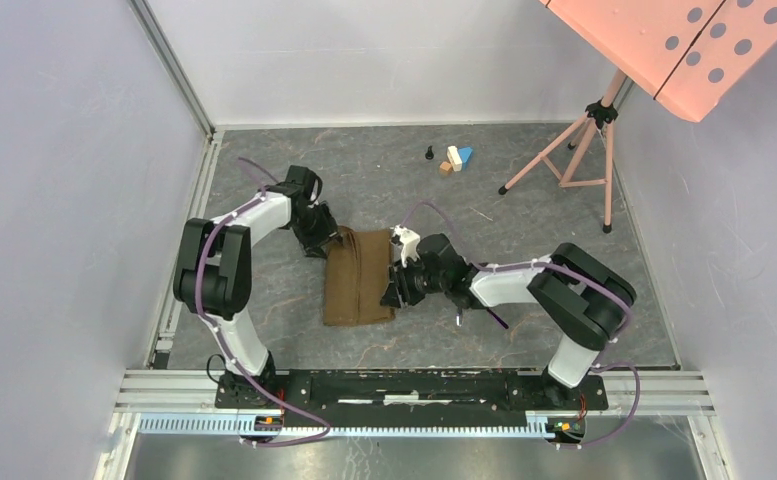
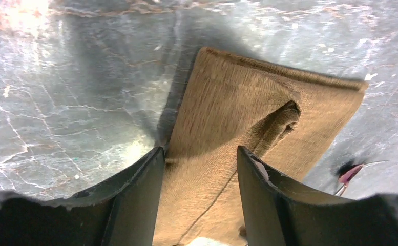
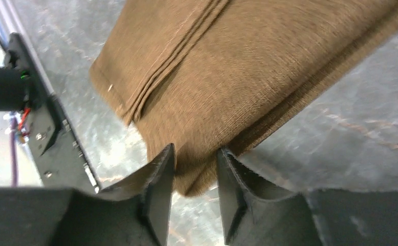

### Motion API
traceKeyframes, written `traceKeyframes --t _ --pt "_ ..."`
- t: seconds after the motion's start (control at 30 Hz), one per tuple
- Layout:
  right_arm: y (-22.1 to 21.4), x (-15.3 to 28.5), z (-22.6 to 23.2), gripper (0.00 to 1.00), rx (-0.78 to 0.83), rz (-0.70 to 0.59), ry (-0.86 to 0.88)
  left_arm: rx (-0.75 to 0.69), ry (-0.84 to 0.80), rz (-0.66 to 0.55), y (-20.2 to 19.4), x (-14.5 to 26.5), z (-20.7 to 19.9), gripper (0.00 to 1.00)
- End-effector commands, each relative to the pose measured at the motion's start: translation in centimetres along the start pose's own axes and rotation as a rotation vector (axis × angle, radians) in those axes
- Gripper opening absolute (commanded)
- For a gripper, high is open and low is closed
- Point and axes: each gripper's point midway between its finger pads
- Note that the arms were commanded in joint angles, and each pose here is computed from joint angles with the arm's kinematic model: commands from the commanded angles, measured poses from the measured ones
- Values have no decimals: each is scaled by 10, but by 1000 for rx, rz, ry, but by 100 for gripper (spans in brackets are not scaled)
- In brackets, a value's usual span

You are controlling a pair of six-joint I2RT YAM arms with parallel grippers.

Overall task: Fold the napkin into a case and place the utensils inside
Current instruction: Rotate the 2/3-rectangle-folded napkin at the center of the board, then pick up the 2/3-rectangle-folded napkin at the center of the board.

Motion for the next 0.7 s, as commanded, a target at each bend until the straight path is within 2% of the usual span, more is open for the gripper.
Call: traceKeyframes --t 0.0,0.03,0.17,0.27,0.4,0.5,0.67 --pt "41 20 13 49 32 -125 -19 -146 61 -163 21 34 -6 64" --pt "41 27 -1 56 35 -106 -78 -154 97 -187 21 43 2 66" --pt "49 64 -47 70 49 -101 -258 -212 140 -269 1 86 24 69" --pt "62 88 -66 81 62 -97 -327 -320 84 -233 -54 99 12 70" --pt "66 118 -89 98 -71 -142 -303 -430 46 -113 -135 91 -8 72" --pt "64 140 -105 98 -140 -211 -305 -501 74 -78 -171 77 -16 72" --pt "55 157 -116 98 -193 -232 -345 -579 149 -50 -200 49 -27 69"
Point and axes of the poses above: each gripper's point midway between its finger pads, its own x axis back along the fingers, its own z axis along the line the jaws close on, y = z × x, and after that the axes turned 11 degrees about x, right-handed
